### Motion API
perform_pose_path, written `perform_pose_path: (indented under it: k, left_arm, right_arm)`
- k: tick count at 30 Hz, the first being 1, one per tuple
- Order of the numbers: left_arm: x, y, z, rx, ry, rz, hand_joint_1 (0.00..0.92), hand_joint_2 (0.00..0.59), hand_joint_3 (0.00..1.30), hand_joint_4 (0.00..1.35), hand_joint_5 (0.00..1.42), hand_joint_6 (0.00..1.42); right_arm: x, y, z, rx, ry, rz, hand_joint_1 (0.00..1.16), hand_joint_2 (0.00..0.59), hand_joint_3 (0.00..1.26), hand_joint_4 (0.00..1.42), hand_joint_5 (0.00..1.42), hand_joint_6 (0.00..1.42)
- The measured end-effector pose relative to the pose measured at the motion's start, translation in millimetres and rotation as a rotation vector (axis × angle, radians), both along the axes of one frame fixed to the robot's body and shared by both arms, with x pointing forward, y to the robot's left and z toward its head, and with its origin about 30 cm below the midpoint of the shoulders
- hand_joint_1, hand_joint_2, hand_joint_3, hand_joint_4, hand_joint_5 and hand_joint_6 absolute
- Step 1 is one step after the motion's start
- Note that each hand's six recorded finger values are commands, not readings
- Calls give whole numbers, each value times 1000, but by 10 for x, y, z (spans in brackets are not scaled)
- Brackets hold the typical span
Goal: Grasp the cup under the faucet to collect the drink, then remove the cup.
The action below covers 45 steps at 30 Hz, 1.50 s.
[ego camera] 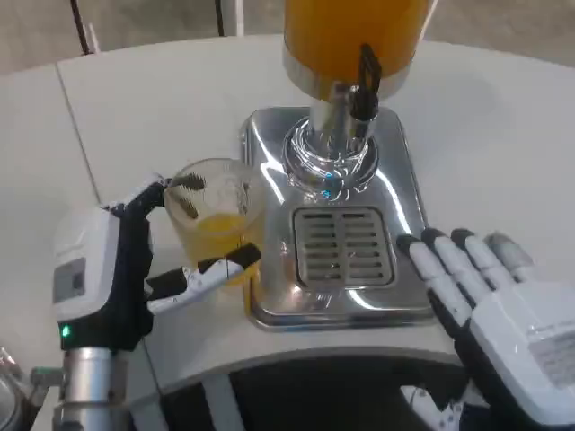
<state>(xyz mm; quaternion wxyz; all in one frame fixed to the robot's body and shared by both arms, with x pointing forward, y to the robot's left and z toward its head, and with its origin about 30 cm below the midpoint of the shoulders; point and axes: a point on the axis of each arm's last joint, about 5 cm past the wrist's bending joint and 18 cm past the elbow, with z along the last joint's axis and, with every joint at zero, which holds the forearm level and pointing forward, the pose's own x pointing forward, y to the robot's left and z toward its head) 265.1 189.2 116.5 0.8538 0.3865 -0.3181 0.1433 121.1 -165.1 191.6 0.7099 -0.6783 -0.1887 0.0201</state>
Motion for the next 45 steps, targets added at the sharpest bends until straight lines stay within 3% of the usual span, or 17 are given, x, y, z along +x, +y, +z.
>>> perform_pose_path:
  k: [3, 14, 24, 33, 45]
  left_arm:
    - [-64, 13, -7, 4, 0, -17, 536, 57, 1196, 1323, 1424, 1424]
    - [-222, 86, 26, 37, -27, -56, 536, 57, 1196, 1324, 1424, 1424]
    - [-425, 89, 53, 123, -71, -155, 536, 56, 1187, 1324, 1424, 1424]
    - [-582, 85, -11, 131, -28, -202, 536, 56, 1186, 1324, 1424, 1424]
    - [-764, 102, 30, 106, -38, -221, 529, 59, 1185, 1324, 1424, 1424]
  right_arm:
    - [-3, 11, -51, -12, 18, -1, 257, 488, 0, 0, 0, 0]
    - [-70, -8, -76, 14, 31, -21, 251, 500, 0, 0, 0, 0]
    - [-15, -14, -16, 51, -16, -19, 249, 501, 0, 0, 0, 0]
    - [-43, -40, -41, 57, -10, -34, 249, 501, 0, 0, 0, 0]
    - [-80, -3, -76, 73, -21, -30, 249, 501, 0, 0, 0, 0]
